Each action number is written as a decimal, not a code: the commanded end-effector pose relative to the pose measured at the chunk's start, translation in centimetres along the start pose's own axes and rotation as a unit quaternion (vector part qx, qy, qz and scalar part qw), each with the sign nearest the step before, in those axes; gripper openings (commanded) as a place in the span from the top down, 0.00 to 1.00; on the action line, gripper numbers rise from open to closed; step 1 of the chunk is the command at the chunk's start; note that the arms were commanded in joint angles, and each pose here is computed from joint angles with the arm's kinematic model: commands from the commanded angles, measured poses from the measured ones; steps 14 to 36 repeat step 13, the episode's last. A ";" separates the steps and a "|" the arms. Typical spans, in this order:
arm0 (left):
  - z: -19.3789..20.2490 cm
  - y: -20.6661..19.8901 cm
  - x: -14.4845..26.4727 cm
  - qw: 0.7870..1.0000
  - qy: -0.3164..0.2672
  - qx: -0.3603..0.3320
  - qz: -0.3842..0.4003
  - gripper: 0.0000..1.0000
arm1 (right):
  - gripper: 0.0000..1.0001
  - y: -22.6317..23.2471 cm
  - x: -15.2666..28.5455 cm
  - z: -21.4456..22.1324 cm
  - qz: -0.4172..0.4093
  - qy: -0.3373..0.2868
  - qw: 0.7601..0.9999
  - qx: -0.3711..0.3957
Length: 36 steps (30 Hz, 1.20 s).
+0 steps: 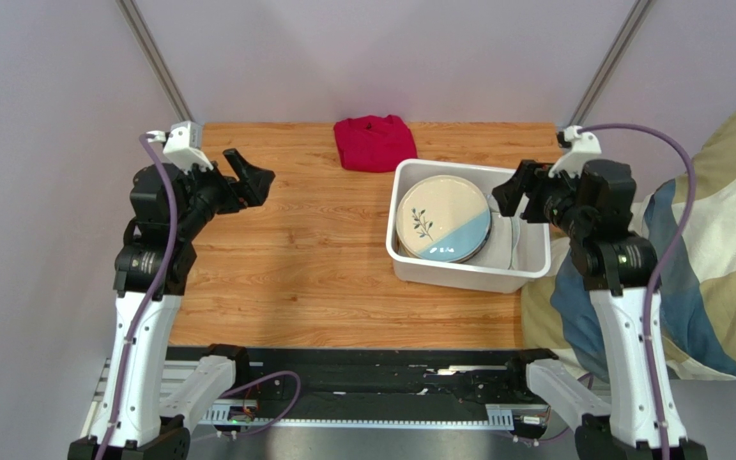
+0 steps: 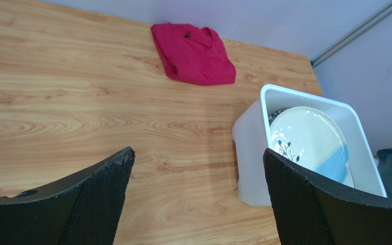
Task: Place the plates into the plastic bin on the countertop
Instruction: Reset both arms
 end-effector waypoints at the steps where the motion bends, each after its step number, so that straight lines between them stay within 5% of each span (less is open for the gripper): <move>1: -1.0 0.4 2.7 0.999 -0.033 -0.020 -0.031 0.00 | 0.27 -0.6 2.3 -1.9 0.027 -0.124 0.992 0.022; 36: 0.0 0.8 3.3 0.999 -0.024 -0.008 -0.045 0.00 | 0.27 -1.3 3.5 -1.1 0.046 -0.152 0.987 0.026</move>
Point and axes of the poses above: each gripper's point midway between its finger pads, its own x axis back along the fingers, its own y axis along the line the jaws close on, z = x × y, the point moved 4 cm from there along x, back along the fingers, and after that the axes turned 2 degrees about -x, right-handed, at the moved point
